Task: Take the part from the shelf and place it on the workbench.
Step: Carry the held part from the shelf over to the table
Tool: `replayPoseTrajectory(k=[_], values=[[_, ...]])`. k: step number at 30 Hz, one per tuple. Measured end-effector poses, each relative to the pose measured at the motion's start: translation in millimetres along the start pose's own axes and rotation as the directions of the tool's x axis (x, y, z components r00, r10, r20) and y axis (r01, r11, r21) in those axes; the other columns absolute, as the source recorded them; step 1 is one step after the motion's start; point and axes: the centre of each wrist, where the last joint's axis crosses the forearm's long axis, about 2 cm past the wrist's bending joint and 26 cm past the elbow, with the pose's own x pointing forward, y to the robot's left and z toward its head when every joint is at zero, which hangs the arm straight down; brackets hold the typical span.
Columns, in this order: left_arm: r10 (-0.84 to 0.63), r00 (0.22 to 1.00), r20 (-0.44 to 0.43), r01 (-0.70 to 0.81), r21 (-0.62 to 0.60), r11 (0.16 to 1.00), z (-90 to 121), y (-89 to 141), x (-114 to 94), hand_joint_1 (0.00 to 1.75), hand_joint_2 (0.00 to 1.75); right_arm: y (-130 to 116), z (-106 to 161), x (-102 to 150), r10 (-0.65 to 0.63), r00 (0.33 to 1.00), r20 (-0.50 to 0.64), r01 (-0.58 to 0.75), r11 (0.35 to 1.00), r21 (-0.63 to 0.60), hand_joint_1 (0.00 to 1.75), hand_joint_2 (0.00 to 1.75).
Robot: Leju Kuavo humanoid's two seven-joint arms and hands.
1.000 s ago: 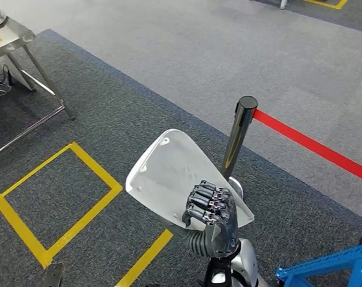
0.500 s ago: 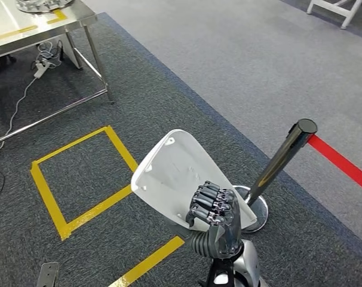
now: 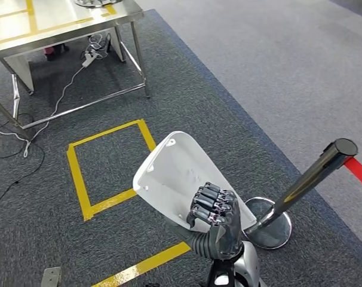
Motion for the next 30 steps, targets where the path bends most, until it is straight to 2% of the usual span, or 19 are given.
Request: replayPoseTrajectory(k=[30], values=[[0.014, 1.0, -0.016, -0.014, 0.01, 1.0, 3.2, 0.8, -7.5, 0.0, 1.75, 3.7, 8.3, 4.0, -0.038, 0.998, -0.056, 0.038, 0.999, 0.002, 1.75, 1.75]])
